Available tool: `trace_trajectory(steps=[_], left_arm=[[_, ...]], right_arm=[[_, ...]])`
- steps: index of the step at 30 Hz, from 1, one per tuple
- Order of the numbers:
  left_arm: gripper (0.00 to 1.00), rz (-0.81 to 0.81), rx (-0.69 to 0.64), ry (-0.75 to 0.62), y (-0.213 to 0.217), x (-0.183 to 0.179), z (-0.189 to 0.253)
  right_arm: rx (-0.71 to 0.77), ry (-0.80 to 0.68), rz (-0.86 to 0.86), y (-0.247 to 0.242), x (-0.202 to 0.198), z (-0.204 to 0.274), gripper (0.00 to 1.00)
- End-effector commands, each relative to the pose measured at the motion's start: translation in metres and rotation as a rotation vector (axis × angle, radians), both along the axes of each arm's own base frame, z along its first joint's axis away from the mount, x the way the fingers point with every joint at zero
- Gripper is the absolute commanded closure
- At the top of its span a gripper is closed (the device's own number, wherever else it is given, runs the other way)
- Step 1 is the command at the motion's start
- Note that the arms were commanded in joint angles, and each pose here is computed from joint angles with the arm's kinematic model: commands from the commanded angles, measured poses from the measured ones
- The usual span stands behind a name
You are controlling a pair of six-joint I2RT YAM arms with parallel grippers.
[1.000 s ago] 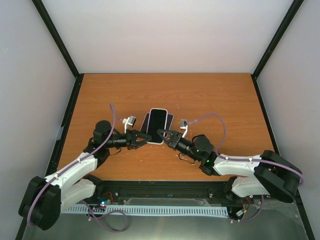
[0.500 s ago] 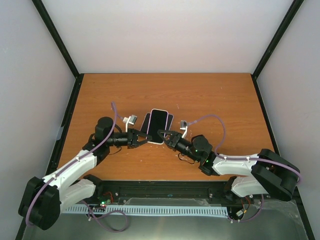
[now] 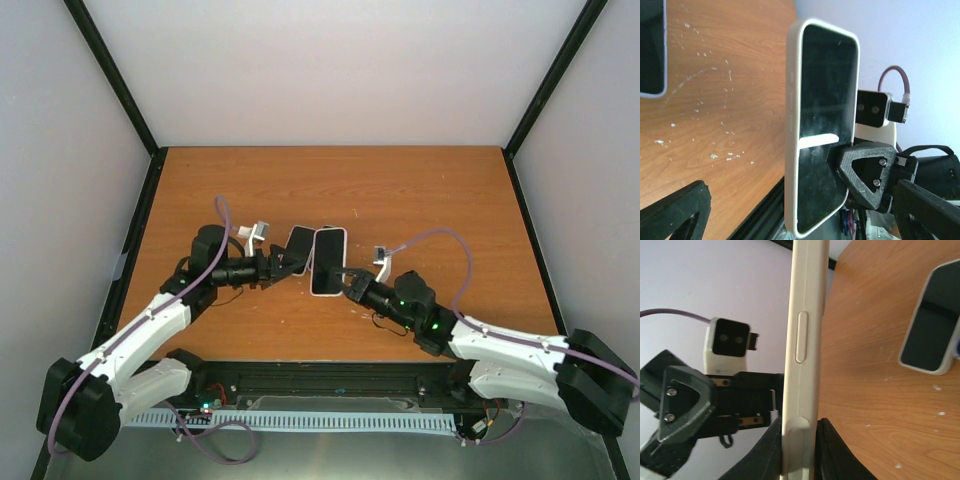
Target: Put the phone into the phone case
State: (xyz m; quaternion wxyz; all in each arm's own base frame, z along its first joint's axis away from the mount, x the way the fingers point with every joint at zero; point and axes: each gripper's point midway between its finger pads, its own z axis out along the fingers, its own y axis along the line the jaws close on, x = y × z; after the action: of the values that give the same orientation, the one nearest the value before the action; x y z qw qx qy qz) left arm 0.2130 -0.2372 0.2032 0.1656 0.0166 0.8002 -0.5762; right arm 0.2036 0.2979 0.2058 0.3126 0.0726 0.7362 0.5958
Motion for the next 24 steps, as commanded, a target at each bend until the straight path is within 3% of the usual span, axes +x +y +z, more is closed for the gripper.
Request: trace_trajectory(steps=[1, 12, 24], left_arm=[[0.01, 0.063, 0.077, -0.110, 0.008, 0.013, 0.019], [0.01, 0.154, 0.197, -0.149, 0.024, 0.023, 0.015], [0.01, 0.160, 0.232, -0.158, 0.028, 0.023, 0.010]], right_arm=[[-0.130, -0.030, -0.123, -0.032, 0.012, -0.004, 0.84], [-0.263, 0.052, -0.247, -0.086, 0.041, -0.048, 0.84], [-0.290, 0.132, -0.262, -0.093, 0.070, -0.089, 0.85]])
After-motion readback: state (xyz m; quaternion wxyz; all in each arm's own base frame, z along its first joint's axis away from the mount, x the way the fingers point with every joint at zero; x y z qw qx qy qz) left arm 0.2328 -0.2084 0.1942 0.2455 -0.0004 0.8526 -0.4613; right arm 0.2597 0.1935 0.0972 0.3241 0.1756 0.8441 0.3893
